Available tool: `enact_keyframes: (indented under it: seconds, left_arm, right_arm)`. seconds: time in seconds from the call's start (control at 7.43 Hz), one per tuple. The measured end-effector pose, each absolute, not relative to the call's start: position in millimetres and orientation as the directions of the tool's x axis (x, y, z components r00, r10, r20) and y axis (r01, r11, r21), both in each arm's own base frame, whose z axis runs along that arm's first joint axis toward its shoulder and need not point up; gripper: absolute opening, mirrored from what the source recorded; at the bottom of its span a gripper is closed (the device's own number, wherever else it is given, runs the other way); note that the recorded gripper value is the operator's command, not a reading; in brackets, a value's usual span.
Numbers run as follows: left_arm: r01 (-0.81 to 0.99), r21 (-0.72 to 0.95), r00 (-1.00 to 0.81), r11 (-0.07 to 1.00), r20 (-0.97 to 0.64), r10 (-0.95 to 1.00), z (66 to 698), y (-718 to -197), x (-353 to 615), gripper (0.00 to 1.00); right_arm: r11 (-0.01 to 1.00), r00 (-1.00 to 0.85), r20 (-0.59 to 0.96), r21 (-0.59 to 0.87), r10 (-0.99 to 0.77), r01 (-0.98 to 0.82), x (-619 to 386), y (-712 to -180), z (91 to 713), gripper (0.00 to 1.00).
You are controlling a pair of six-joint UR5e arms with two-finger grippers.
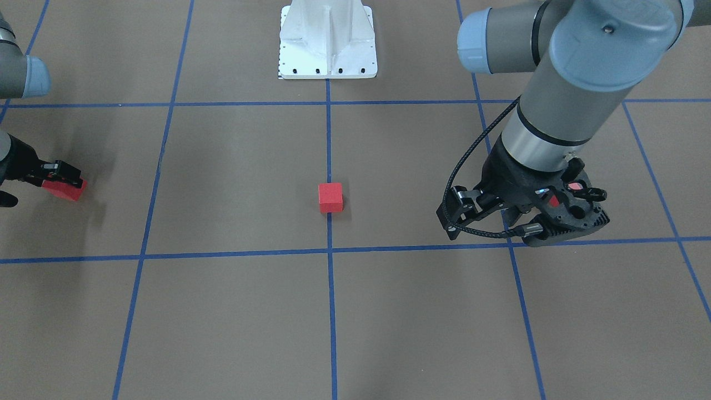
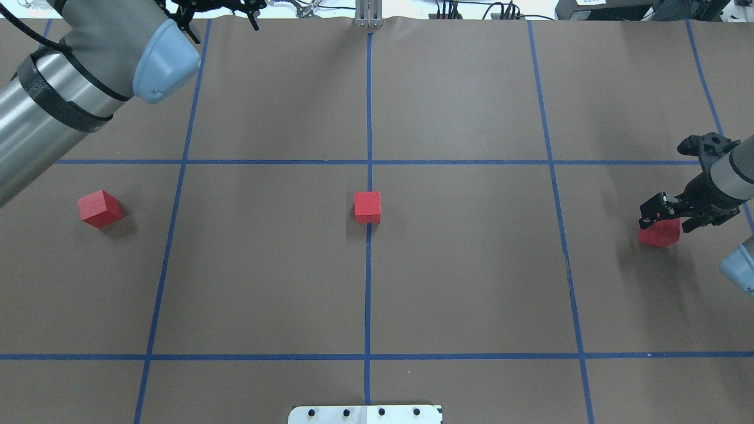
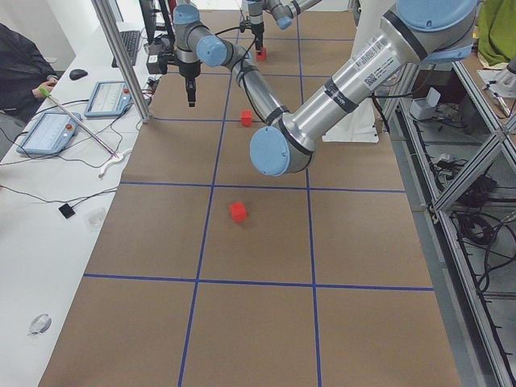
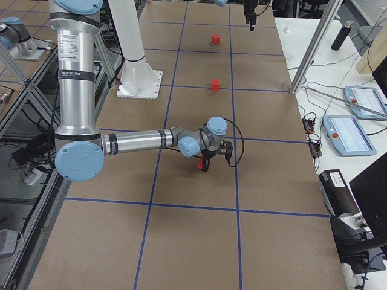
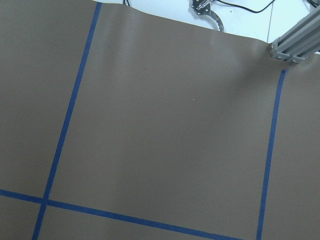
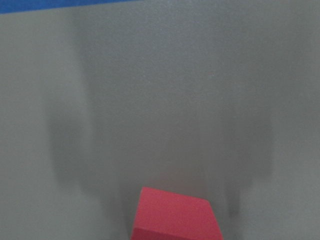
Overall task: Form red blocks into L shape at center
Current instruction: 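Close the right gripper on the red cube and lift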
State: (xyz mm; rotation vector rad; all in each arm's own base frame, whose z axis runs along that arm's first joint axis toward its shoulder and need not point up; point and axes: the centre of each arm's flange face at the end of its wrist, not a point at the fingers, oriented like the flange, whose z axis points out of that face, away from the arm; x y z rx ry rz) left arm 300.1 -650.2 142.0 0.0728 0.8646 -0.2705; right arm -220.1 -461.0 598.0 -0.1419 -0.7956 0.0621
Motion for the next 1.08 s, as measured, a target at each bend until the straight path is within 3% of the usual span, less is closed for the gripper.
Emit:
enact_keyframes:
  seconds: [0.13,0.4,0.54,1.08]
  left_arm:
    - [0.264,-0.047,0.617,0.963,-0.759,-0.207,145,-649,299,1.00]
    - [0.264,-0.050,0.619,0.963,-0.757,-0.210,151,-647,298,1.00]
    - [0.264,-0.051,0.620,0.963,-0.756,-0.210,152,-647,298,1.00]
    - [0.264,-0.048,0.618,0.963,-0.758,-0.207,151,-646,297,1.00]
  right_arm:
    - [0.986,0.698,0.703,-0.164,0.133,-0.022,-229,-463,592,0.68]
    - [0.983,0.702,0.695,-0.178,0.154,-0.040,-238,-463,588,0.15]
    - [0.983,0.704,0.693,-0.181,0.158,-0.043,-237,-462,590,0.00]
    - [0.991,0.642,0.755,-0.125,0.132,-0.056,-218,-472,538,0.00]
